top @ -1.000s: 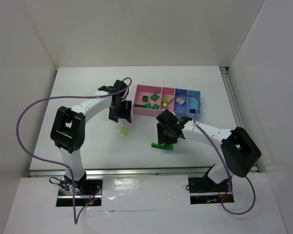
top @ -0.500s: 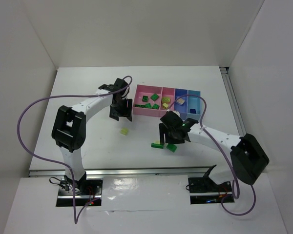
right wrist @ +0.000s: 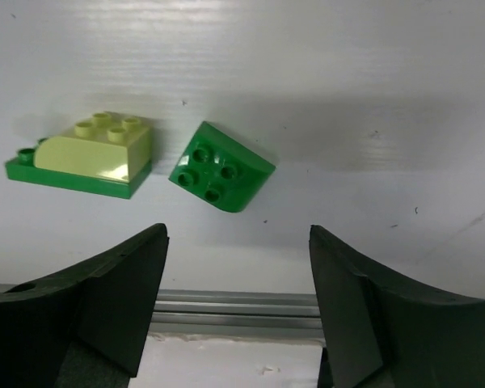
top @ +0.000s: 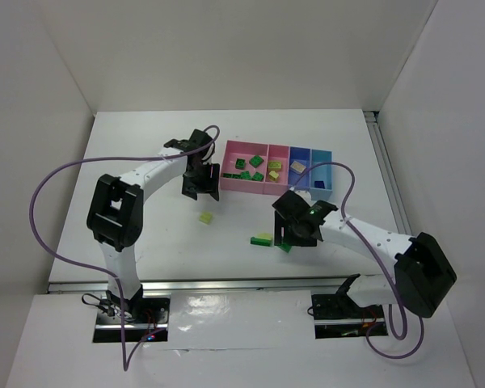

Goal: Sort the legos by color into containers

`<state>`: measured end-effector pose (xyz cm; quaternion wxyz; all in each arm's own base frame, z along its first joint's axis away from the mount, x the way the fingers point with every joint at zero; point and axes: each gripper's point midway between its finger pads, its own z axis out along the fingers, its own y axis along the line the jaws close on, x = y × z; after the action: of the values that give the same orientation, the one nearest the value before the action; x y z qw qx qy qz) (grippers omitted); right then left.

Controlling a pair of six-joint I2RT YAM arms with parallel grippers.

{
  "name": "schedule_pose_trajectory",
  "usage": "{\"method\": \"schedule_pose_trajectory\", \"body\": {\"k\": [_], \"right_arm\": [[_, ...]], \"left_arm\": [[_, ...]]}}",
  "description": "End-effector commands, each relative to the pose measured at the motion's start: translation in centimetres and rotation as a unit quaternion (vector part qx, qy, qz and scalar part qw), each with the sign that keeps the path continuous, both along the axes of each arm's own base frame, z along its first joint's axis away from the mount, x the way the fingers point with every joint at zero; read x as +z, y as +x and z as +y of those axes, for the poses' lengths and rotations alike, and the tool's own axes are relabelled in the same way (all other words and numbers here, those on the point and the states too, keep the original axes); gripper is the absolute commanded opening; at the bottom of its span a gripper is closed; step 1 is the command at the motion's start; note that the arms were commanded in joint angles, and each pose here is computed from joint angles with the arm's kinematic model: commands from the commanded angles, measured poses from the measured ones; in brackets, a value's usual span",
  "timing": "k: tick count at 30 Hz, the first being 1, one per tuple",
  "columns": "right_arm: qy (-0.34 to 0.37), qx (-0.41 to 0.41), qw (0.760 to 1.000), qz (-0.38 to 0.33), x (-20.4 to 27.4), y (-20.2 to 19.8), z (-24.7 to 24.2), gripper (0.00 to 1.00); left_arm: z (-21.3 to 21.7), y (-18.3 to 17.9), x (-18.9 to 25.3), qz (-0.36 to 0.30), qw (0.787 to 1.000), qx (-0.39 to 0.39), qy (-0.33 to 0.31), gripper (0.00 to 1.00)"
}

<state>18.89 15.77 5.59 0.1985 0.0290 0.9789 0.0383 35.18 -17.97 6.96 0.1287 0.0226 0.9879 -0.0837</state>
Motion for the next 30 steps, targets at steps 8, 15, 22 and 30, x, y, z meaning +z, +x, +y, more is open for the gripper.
{"method": "schedule_pose_trajectory", "body": {"k": [8, 15, 22, 30], "right_arm": [[-0.036, 0.018, 0.998, 0.046, -2.7, -1.2, -0.6, 0.84], [-0.067, 0.007, 0.997, 0.032, -3.6, 2.0, -1.3, 0.84], [-0.016, 0.023, 0.999, 0.034, -4.1, 3.3, -0.6, 0.7], [-0.002, 0.039, 0.999, 0.017, -3.6, 3.9, 0.0, 0.43]], "left_arm": [[-0.7, -0.2, 0.4, 0.001, 1.0, -0.014, -0.005, 0.73], [-0.6, -0.5, 0.1, 0.006, 1.0, -0.014, -0.003, 0.73], [-0.3, -0.6, 0.2, 0.005, 1.0, -0.013, 0.001, 0.73], [-0.6, -0.5, -0.2, 0.011, 1.0, -0.01, -0.002, 0.73]]}}
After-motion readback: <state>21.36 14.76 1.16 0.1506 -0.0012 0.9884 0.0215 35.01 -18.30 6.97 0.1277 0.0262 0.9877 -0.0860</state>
